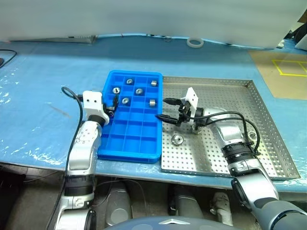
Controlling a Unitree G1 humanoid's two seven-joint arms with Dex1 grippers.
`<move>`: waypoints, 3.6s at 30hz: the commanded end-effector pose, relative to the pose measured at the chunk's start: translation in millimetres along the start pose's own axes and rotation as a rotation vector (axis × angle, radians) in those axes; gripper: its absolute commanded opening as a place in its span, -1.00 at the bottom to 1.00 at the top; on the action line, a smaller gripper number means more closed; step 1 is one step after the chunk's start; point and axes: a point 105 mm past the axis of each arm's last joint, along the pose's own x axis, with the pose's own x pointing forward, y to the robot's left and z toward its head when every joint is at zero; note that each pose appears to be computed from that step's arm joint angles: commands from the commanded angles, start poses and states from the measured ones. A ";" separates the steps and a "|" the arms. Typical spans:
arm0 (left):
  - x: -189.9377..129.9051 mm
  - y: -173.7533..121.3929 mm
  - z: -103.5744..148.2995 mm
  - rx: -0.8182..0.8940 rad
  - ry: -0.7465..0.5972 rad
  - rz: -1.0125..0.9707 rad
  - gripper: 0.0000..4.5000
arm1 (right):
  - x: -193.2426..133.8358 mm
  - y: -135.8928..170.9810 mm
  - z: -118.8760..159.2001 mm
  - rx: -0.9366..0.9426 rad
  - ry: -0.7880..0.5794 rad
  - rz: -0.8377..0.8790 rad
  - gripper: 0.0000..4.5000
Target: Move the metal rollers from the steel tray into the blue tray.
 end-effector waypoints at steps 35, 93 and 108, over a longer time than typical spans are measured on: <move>-17.5 -151.0 -57.4 0.678 0.617 -1.714 0.64 | -125.7 -0.4 -9.9 -0.004 0.107 -0.483 1.00; -140.4 10.2 -25.6 0.145 0.198 0.109 -0.24 | 23.1 6.4 6.7 0.009 -0.002 0.189 1.00; -84.1 -30.3 -15.3 -0.036 0.062 -0.336 0.75 | -6.8 -14.9 10.2 0.000 -0.028 0.036 1.00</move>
